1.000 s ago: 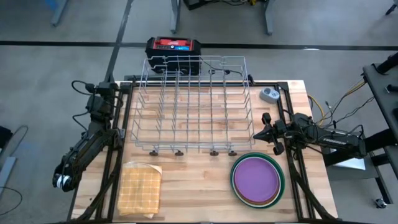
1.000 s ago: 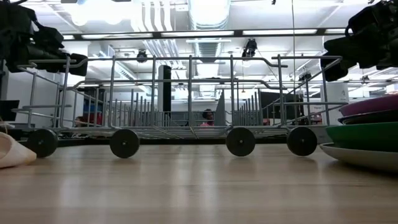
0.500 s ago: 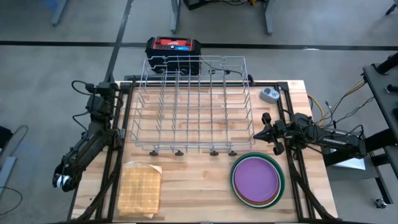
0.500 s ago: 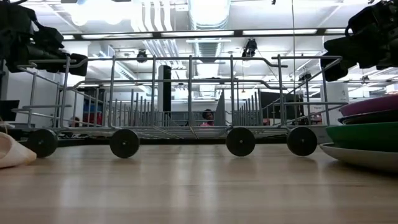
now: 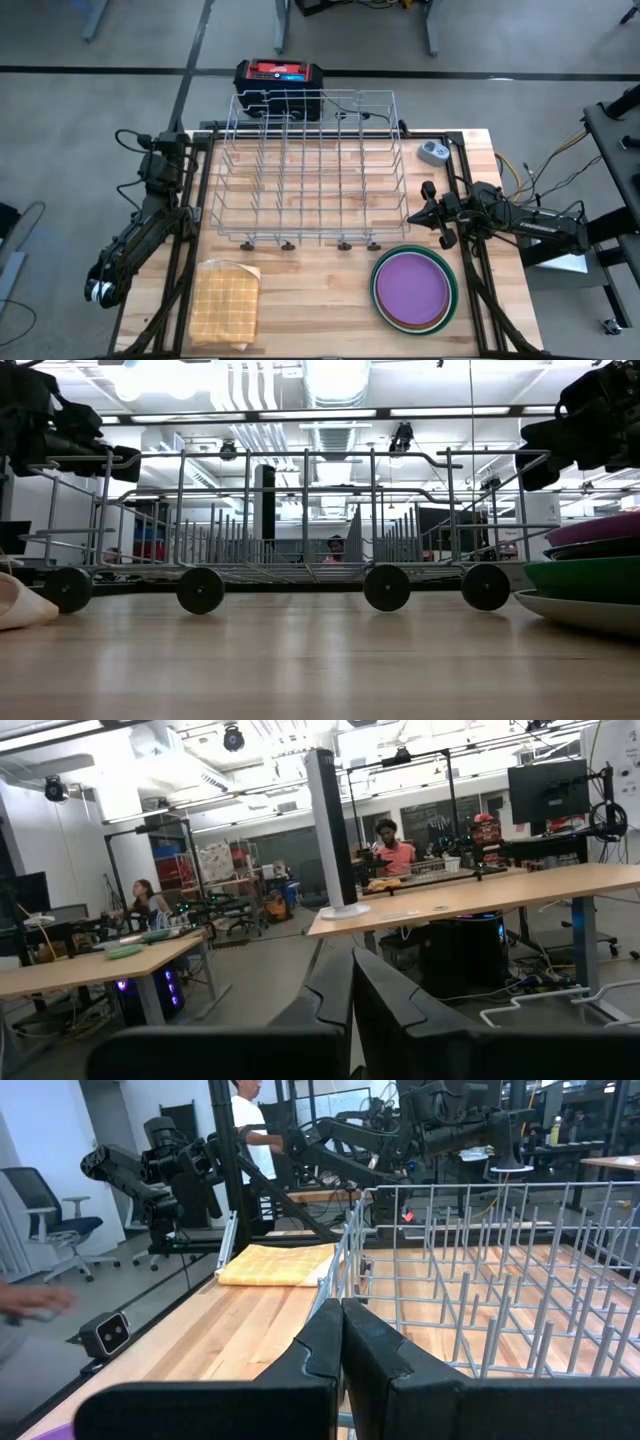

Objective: Sort dishes

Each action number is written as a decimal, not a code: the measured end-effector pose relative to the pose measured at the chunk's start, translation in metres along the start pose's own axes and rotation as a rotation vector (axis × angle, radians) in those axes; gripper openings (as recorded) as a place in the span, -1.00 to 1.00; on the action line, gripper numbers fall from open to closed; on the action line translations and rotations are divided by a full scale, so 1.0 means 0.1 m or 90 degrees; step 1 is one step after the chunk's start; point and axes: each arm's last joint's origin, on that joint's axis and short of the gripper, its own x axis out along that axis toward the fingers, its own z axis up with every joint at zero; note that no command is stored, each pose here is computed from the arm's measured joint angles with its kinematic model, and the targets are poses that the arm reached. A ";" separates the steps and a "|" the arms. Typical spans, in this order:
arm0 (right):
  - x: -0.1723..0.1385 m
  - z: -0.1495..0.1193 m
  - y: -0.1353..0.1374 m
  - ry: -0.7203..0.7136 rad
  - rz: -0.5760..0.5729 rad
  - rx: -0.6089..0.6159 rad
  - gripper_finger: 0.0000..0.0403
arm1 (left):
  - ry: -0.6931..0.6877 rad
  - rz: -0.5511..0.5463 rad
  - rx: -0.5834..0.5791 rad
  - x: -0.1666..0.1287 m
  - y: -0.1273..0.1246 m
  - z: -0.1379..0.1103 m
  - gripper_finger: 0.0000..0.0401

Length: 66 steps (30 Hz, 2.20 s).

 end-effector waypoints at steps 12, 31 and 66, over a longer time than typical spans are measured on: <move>0.00 0.00 0.00 0.000 0.000 0.000 -1.00 | 0.000 0.000 0.000 0.00 0.00 0.00 -1.00; 0.00 0.00 0.00 0.000 0.000 -0.056 -1.00 | 0.000 0.007 -0.079 -0.01 0.01 0.01 -1.00; -0.01 0.15 0.02 -0.089 0.011 -0.006 -1.00 | -0.254 -0.691 -0.459 -0.30 -0.05 1.01 -1.00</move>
